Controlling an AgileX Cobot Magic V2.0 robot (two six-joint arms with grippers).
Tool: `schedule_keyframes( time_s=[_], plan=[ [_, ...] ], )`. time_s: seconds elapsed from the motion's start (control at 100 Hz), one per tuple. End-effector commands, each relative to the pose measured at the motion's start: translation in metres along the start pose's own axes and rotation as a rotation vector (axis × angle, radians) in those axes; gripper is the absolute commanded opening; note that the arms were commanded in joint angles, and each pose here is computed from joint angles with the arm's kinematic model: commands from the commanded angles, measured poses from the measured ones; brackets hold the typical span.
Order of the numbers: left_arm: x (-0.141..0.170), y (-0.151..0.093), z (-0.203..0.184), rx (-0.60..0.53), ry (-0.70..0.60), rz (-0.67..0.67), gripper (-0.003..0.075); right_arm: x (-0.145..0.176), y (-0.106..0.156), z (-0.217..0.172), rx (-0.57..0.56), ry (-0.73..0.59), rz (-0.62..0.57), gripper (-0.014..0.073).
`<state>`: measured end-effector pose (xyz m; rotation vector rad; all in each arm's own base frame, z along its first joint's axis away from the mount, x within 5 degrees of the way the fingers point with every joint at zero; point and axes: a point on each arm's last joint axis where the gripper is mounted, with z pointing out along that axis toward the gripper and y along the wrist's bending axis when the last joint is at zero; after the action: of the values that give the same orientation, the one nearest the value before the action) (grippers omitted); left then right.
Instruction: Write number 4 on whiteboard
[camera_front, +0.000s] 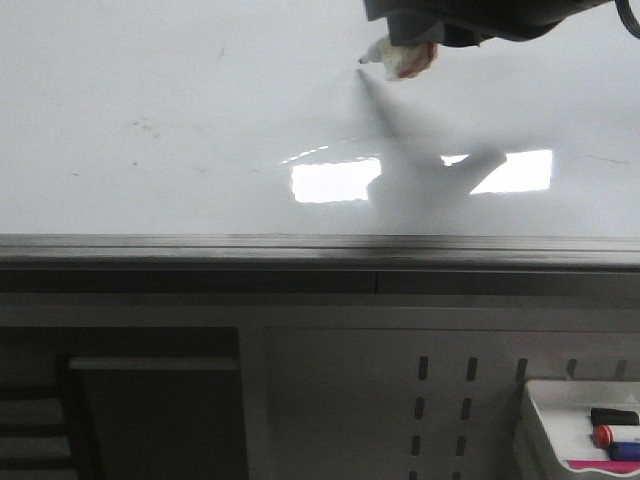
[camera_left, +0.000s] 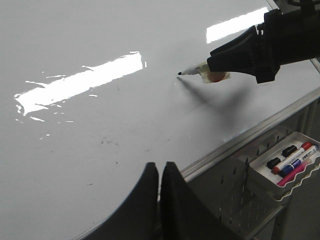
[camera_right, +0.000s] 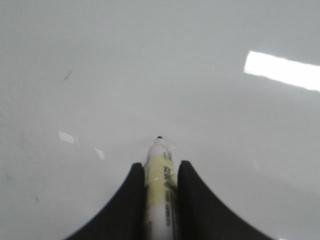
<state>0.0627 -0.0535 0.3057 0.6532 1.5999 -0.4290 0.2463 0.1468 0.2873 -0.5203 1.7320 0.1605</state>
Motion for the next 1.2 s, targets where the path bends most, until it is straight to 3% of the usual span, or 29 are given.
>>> schedule_keyframes(
  time_s=[0.0, 0.36, 0.52, 0.72, 1.19],
  plan=[
    [-0.011, 0.003, -0.002, -0.031, -0.059, -0.031, -0.002, -0.017, -0.01, -0.004, 0.044, -0.072, 0.004, -0.0063],
    [-0.011, 0.003, -0.002, -0.031, -0.059, -0.031, -0.002, 0.002, 0.0, 0.006, -0.04, 0.064, 0.032, -0.0062],
    [-0.011, 0.003, -0.002, -0.031, -0.059, -0.031, -0.002, 0.013, 0.02, 0.015, -0.127, 0.146, 0.026, -0.0062],
    [-0.011, 0.003, -0.002, -0.031, -0.059, -0.031, -0.002, 0.009, 0.048, 0.021, -0.216, 0.151, 0.001, -0.0062],
    [-0.011, 0.003, -0.002, -0.031, -0.059, -0.031, -0.002, 0.004, 0.023, 0.019, -0.159, 0.155, 0.062, -0.0062]
  ],
)
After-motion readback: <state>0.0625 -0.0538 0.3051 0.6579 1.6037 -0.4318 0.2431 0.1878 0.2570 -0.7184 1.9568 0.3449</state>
